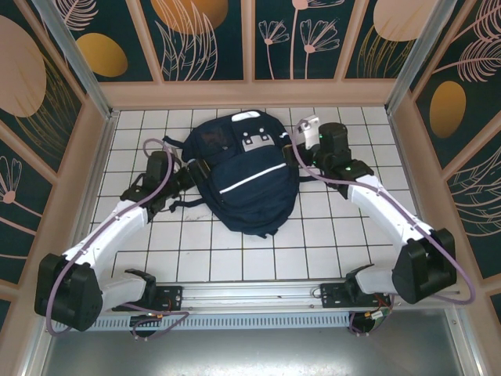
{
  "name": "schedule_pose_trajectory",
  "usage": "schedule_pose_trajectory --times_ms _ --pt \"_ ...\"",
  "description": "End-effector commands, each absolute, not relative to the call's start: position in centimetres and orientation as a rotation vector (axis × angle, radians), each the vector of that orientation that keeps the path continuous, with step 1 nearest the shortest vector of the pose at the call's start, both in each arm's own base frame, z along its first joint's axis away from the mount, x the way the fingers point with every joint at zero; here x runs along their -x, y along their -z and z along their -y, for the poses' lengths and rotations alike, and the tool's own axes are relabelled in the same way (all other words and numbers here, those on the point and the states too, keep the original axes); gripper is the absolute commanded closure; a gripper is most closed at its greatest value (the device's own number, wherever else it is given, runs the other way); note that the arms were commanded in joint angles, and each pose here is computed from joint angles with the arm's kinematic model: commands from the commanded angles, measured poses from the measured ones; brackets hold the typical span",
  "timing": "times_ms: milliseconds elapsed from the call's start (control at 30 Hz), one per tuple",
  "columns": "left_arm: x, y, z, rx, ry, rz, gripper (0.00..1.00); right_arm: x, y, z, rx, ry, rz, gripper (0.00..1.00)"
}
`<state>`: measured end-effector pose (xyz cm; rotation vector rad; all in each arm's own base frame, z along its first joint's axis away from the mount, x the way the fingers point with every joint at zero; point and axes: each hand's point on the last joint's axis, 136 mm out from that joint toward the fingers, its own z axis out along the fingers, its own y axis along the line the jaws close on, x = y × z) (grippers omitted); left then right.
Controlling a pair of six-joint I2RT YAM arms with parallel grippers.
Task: Pack the student bag
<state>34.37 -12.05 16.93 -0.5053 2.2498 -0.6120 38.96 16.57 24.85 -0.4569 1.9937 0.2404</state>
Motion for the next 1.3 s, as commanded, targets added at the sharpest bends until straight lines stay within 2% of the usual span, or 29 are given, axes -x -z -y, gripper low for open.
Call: schedule_pose_trajectory --times_ms 0,33,200,367,600,833,1100,1267 --pt "-35.3 -19.4 5.3 0.650 0.252 -2.092 0.02 -40.9 -26.5 -10.5 0.096 -0.113 -1.946 0.06" --pt "-35.3 -20.3 3.5 0.685 0.158 -2.024 0.01 -41.0 -26.8 -8.8 0.018 -0.074 -1.922 0.02" --pt "-34.7 -23.0 -1.4 0.703 -0.115 -1.818 0.02 -39.8 -27.1 -2.9 -0.216 0.099 -1.788 0.01" --pt "-34.1 -21.8 -4.2 0.688 -0.275 -1.718 0.02 -37.9 -25.0 1.7 -0.399 0.146 -1.672 0.01" --pt "-33.4 -18.1 -6.3 0.642 -0.415 -1.677 0.02 -36.3 -18.6 5.1 -0.460 0.215 -1.689 0.01" --pt "-34.1 -15.2 -6.0 0.525 -0.323 -1.667 0.02 -36.3 -15.1 3.8 -0.334 0.183 -1.705 0.01" --pt "-35.9 -15.9 -3.3 0.294 -0.204 -1.600 0.01 -36.4 -14.6 2.4 -0.234 0.109 -1.655 0.01" --pt "-36.4 -15.0 -3.3 0.288 -0.211 -1.595 0.01 -36.1 -14.3 1.6 -0.178 0.056 -1.632 0.01"
